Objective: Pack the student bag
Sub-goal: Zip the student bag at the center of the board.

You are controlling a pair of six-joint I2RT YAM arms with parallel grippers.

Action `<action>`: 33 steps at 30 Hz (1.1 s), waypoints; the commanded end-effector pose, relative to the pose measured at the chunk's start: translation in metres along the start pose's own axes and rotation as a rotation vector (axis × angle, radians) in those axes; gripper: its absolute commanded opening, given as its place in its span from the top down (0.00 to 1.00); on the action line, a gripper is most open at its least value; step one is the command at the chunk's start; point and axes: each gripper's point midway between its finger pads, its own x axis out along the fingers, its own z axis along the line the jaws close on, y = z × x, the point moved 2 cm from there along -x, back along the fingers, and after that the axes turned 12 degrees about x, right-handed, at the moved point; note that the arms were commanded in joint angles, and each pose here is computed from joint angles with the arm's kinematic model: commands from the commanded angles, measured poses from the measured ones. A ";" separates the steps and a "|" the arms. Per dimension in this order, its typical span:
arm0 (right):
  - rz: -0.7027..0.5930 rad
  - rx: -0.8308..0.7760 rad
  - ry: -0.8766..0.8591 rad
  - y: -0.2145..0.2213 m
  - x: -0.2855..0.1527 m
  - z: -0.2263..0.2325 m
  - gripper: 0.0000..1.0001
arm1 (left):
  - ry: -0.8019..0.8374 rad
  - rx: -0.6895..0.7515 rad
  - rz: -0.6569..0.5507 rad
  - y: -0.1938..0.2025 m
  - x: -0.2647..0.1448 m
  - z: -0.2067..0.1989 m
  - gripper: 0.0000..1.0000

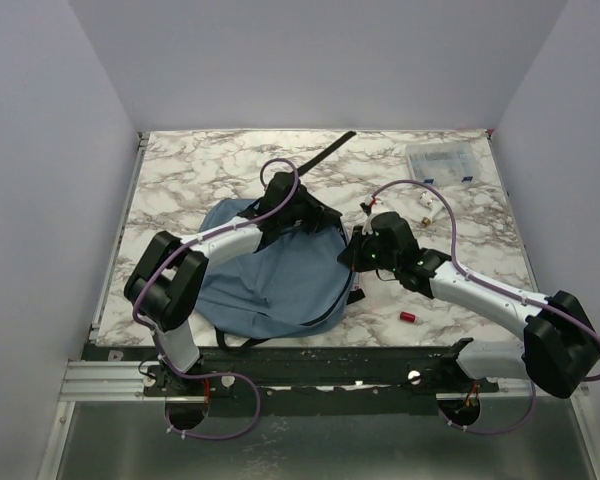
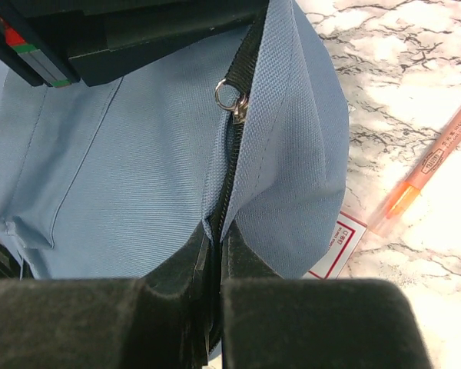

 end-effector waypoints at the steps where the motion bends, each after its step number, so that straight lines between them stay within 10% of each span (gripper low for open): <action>1: -0.024 -0.001 -0.048 -0.006 -0.006 0.008 0.99 | 0.034 0.018 0.034 0.012 0.004 -0.003 0.85; 6: -0.029 -0.005 -0.048 -0.007 -0.008 0.008 0.99 | 0.044 0.049 0.005 0.010 -0.001 -0.005 0.91; 14: -0.038 -0.011 -0.048 -0.007 -0.010 0.007 1.00 | 0.033 0.100 0.010 0.019 -0.006 0.003 0.72; 33: -0.041 -0.021 -0.052 -0.010 -0.008 0.009 1.00 | 0.090 0.141 0.001 0.029 -0.018 -0.008 0.88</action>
